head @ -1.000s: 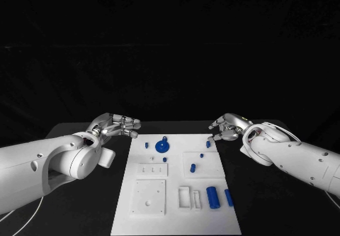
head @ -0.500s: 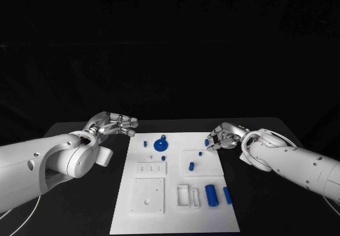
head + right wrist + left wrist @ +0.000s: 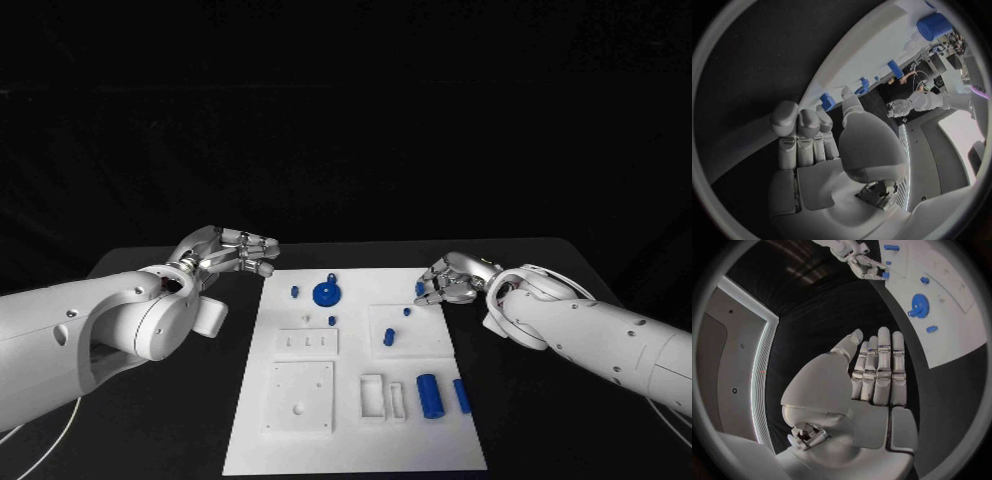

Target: Assemble the parts on the task board

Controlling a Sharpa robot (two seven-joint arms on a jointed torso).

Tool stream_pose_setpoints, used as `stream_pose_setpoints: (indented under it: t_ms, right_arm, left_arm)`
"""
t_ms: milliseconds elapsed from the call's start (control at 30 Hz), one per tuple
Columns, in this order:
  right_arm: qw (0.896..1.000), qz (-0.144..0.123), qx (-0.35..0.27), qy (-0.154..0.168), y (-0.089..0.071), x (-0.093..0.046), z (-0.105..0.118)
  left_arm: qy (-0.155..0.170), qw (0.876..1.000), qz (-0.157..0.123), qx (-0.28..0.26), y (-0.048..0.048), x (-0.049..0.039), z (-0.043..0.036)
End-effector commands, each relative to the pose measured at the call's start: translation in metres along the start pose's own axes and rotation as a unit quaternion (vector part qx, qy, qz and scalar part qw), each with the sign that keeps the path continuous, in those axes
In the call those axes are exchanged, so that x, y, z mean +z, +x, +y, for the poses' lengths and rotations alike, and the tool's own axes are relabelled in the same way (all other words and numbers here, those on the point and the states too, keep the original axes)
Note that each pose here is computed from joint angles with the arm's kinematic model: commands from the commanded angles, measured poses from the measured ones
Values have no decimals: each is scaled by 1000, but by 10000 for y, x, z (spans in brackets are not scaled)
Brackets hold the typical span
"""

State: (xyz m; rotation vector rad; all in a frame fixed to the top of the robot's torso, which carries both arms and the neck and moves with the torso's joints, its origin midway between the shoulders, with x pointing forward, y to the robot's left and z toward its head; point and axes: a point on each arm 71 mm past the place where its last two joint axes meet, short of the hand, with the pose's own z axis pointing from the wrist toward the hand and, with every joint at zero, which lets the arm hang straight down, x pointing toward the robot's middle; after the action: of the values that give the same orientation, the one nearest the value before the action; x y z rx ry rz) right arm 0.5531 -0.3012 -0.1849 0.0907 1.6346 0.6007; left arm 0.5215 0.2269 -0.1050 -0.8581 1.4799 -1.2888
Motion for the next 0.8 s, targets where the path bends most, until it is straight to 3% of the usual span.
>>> stream_pose_setpoints:
  t_ms: [33,800]
  right_arm:
    - [1000,2,5,-1,24,5,-8]
    - [1000,-3,6,1,64,35,-20]
  left_arm:
    - [7,1000,9,0,19,3,-20]
    - [5,1000,10,0,13,2,-15]
